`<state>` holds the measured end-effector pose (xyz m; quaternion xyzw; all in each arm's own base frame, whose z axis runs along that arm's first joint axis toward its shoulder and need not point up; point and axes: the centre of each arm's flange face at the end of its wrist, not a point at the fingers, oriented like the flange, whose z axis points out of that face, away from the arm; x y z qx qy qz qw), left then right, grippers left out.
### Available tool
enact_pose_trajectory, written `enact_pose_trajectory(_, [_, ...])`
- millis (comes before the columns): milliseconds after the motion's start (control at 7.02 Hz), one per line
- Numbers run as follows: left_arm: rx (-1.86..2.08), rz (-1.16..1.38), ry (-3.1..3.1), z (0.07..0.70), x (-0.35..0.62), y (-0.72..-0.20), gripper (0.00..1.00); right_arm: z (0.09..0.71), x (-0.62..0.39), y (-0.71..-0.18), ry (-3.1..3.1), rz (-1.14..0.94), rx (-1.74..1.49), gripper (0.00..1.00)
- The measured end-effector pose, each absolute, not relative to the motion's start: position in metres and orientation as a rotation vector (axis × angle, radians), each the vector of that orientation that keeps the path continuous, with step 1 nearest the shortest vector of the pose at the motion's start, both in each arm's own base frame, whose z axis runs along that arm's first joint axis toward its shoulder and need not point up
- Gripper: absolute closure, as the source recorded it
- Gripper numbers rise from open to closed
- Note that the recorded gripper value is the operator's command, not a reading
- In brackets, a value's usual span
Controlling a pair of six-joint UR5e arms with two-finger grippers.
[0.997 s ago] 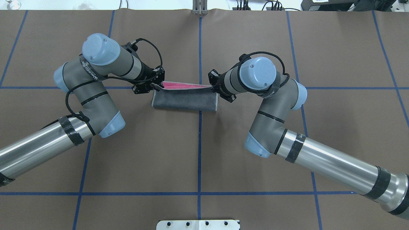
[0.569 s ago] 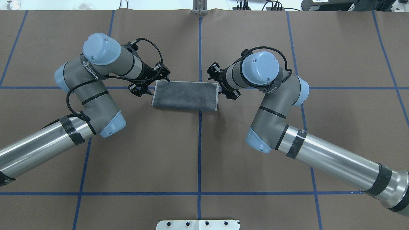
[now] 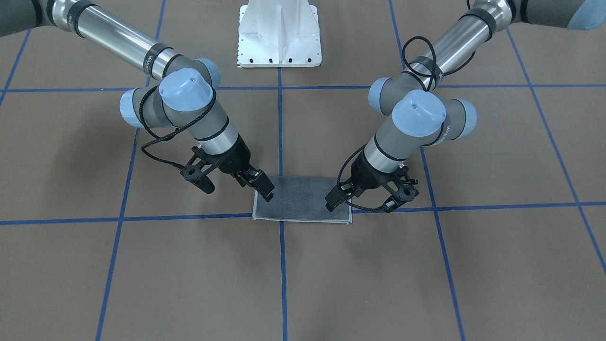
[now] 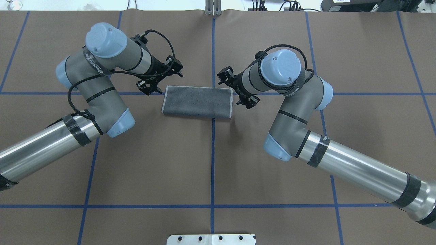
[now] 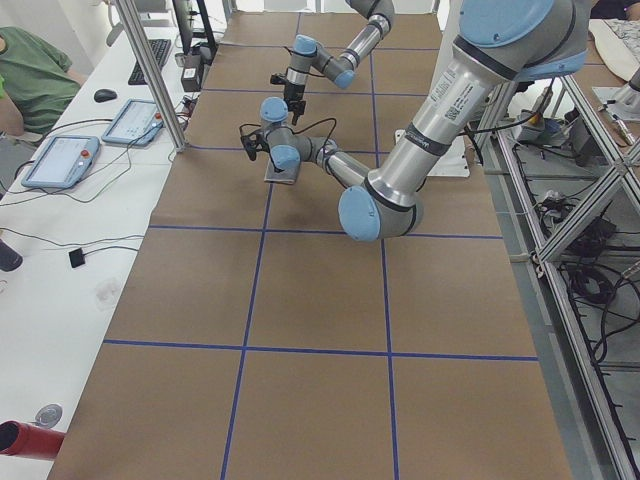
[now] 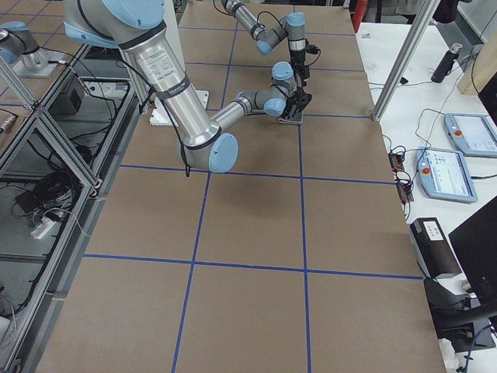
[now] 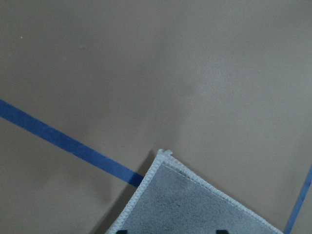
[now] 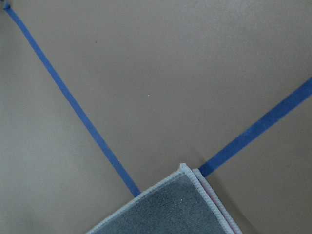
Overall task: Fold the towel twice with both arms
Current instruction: 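Raise the left arm away while the right gripper grasps the strip's end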
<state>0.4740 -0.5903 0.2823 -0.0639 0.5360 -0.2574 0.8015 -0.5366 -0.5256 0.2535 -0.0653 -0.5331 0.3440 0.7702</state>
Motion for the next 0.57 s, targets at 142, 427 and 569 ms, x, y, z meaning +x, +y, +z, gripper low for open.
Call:
enact_pose_trajectory(142, [-0.177, -0.527, 1.145, 0.283, 0.446, -0.607, 0.0, 0.254, -0.535, -0.522, -1.13, 0.723, -0.156, 0.01])
enact_pose_trajectory(427, [-0.199, -0.491, 1.146, 0.289, 0.398, -0.632, 0.0, 0.259, -0.54, -0.516, -1.07, 0.682, -0.156, 0.01])
enact_pose_trajectory(569, [-0.199, -0.481, 1.145, 0.294, 0.39, -0.636, 0.0, 0.261, -0.549, -0.51, -1.051, 0.664, -0.151, 0.02])
